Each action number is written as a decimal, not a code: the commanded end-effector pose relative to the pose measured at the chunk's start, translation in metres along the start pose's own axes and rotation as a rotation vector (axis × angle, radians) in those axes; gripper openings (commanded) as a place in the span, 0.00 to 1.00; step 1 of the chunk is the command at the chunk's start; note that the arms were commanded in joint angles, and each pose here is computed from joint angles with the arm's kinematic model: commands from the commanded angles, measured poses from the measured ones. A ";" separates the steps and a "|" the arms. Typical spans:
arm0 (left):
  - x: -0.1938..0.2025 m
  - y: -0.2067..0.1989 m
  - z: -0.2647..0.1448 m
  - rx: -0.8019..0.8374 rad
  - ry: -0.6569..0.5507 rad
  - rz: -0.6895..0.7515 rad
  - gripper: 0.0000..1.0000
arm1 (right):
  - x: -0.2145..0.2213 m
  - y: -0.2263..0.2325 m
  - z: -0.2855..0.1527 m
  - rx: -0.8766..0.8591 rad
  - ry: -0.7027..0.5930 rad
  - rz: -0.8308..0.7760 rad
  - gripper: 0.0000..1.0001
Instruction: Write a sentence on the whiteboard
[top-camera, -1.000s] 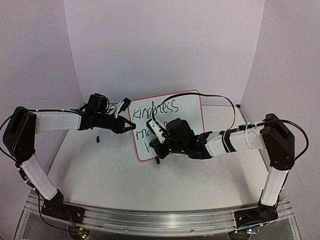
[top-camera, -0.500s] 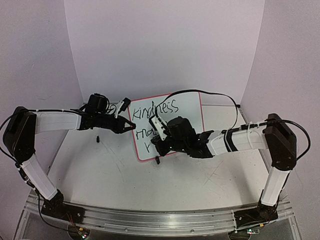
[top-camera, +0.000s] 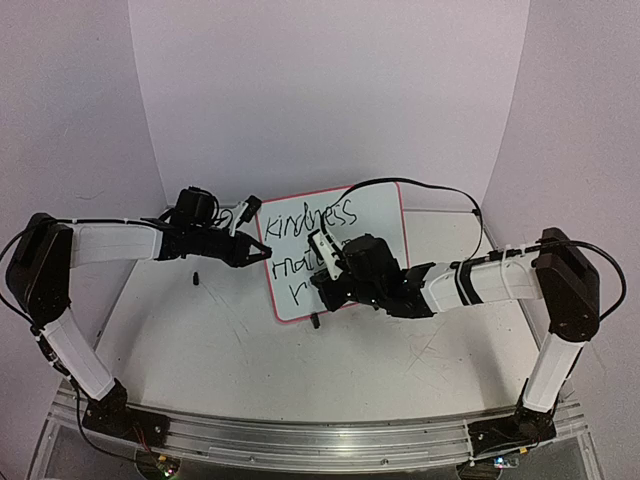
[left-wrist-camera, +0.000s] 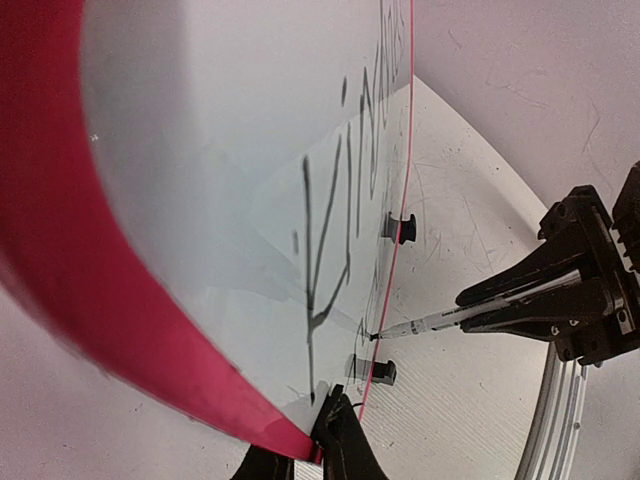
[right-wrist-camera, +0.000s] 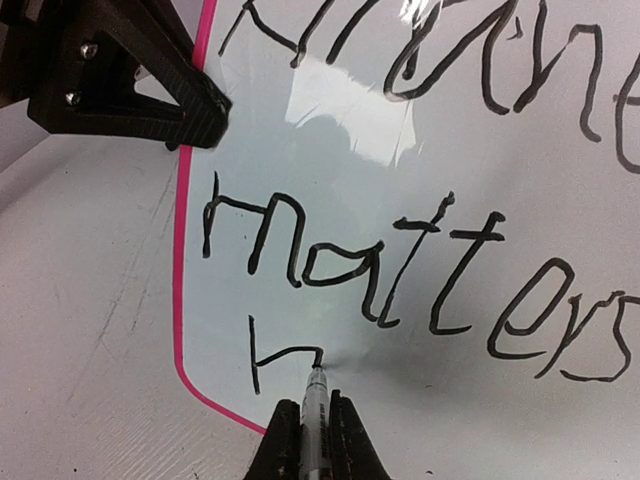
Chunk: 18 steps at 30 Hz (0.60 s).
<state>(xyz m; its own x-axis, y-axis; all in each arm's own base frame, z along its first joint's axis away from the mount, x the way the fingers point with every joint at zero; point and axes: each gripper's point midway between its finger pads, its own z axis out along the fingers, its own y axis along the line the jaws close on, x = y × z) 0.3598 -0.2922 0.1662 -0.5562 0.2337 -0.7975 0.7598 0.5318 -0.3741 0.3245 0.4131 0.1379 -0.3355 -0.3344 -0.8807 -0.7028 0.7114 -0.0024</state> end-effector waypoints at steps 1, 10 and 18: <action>0.008 0.052 -0.002 -0.255 0.036 0.067 0.00 | 0.003 -0.009 -0.004 0.027 0.001 0.028 0.00; 0.008 0.052 -0.002 -0.256 0.036 0.066 0.00 | 0.022 -0.007 0.000 0.014 0.042 0.040 0.00; 0.009 0.052 -0.001 -0.257 0.039 0.065 0.00 | 0.014 -0.007 0.001 0.016 0.023 0.047 0.00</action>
<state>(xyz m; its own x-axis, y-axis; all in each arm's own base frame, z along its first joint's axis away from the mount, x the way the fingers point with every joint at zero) 0.3598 -0.2925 0.1660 -0.5558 0.2344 -0.7976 0.7596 0.5331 -0.3726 0.3161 0.4064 0.1185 -0.3831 -0.3443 -0.8571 -0.7015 0.7121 0.0274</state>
